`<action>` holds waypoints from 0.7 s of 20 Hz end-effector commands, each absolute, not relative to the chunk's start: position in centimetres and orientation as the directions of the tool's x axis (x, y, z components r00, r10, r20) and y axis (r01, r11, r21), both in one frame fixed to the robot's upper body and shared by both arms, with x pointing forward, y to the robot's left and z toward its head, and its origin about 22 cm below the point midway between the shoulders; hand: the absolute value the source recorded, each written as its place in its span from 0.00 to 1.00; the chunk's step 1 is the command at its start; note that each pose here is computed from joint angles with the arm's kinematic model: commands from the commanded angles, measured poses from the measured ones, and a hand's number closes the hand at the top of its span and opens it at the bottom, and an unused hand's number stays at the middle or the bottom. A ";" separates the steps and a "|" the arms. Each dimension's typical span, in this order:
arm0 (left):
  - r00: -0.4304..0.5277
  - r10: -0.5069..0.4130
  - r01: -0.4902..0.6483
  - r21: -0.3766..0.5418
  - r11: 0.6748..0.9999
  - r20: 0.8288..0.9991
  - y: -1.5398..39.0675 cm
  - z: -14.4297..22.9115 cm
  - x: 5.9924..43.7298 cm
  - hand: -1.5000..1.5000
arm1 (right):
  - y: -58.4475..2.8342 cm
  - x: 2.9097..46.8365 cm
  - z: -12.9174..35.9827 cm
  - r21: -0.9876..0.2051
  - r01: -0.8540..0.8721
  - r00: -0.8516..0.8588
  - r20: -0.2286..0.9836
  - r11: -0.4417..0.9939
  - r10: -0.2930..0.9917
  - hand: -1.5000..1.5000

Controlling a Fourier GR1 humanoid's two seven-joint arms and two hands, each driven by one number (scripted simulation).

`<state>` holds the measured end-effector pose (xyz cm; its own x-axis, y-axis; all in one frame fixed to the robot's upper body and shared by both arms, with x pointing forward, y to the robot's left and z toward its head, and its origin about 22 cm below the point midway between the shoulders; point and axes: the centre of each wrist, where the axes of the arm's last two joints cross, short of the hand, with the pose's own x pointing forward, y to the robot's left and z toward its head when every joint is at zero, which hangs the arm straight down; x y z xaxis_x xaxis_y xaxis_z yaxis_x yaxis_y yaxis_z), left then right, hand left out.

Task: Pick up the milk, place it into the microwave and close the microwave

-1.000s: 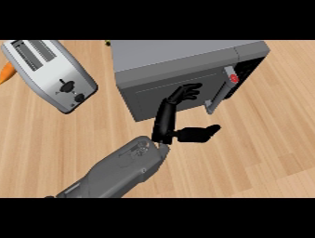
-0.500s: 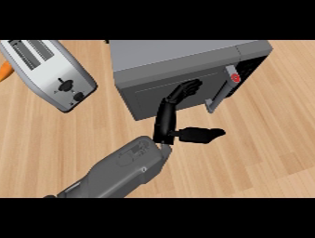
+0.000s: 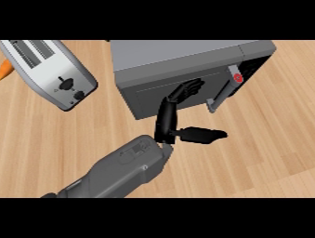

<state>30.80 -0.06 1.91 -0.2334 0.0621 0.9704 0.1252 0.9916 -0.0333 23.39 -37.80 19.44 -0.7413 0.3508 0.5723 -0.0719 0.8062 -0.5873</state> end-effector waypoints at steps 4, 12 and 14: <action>-0.252 0.055 0.031 -0.049 0.998 0.966 0.4 3.5 33.7 0.00 | -37.9 24.2 20.3 -0.597 -0.061 -0.751 0.555 0.800 0.357 1.00; -0.266 0.055 0.039 -0.046 0.998 0.962 0.4 3.0 33.5 0.00 | -36.6 26.3 14.3 -0.238 -0.320 -0.639 0.769 0.917 -0.023 0.00; -0.271 0.064 0.036 -0.056 0.998 0.960 0.4 3.2 33.6 0.00 | -37.3 26.5 14.1 -0.225 -0.325 -0.617 0.786 0.919 -0.026 0.00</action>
